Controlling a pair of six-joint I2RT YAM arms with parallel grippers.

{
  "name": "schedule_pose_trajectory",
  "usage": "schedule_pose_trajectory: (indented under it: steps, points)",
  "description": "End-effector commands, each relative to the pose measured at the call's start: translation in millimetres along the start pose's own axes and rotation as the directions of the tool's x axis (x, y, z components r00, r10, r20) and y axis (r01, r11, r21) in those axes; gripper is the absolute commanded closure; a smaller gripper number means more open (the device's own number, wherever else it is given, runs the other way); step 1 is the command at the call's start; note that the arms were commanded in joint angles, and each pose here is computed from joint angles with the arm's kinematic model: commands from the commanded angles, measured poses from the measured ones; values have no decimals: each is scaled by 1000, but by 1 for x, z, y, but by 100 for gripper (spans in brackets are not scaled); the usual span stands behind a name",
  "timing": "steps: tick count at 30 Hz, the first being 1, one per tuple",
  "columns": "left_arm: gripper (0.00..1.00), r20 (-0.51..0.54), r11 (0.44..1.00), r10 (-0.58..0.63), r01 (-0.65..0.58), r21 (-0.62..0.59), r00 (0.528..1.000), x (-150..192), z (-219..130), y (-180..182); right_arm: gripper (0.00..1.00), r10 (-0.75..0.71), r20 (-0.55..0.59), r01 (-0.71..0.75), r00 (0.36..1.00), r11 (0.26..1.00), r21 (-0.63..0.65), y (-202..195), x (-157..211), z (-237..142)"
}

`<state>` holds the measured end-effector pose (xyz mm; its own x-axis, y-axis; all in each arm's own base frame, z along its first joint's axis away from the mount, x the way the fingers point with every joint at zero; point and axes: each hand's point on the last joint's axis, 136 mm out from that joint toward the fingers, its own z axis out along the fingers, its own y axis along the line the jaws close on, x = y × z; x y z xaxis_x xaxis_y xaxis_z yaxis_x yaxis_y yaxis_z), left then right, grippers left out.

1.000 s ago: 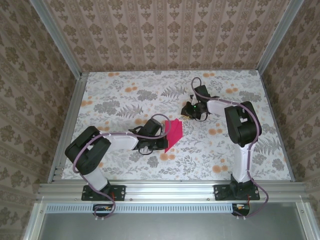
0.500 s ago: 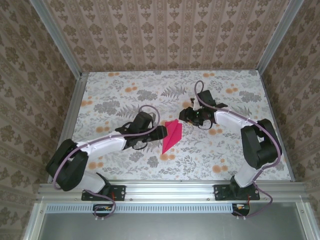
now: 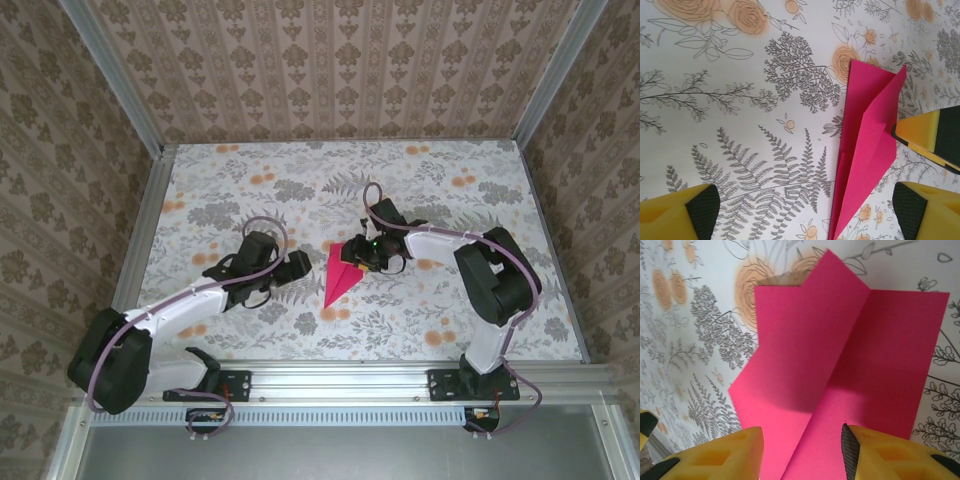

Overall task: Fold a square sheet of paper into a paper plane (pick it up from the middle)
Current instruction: Pick up the paper from the center of the table.

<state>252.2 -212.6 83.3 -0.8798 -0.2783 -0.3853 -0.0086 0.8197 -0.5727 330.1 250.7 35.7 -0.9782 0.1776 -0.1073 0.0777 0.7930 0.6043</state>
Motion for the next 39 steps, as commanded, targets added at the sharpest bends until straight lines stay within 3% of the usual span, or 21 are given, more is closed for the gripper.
schedule_pose_trajectory:
  steps: [1, 11, 17, 25, 29, 39]
  points:
    - [4, -14, 1000, -16, 16, -11, 1000, 5, -2, 9, 53, 10, 27, -10, 1000, 1000, -8, 7, -10, 4]
    - [0, -23, 998, -56, 56, -4, 998, 4, -4, 14, 60, 19, 1, -19, 1000, 998, -53, 13, -10, 16]
    - [0, -43, 994, -97, 99, 44, 994, 4, -5, 14, 64, 4, -26, -7, 1000, 989, -147, 25, -7, 22]
    - [0, -90, 974, -117, 132, 182, 989, -1, -11, 0, 91, -27, 12, 29, 1000, 961, -275, 47, -13, 16]
    - [0, -102, 958, -98, 121, 259, 990, -4, -19, -14, 97, -57, 58, 74, 997, 932, -355, 69, -21, -9]
    - [0, -28, 903, -54, 61, 426, 998, -28, -58, -57, 98, -110, 112, 156, 988, 760, -631, 148, -29, -101]
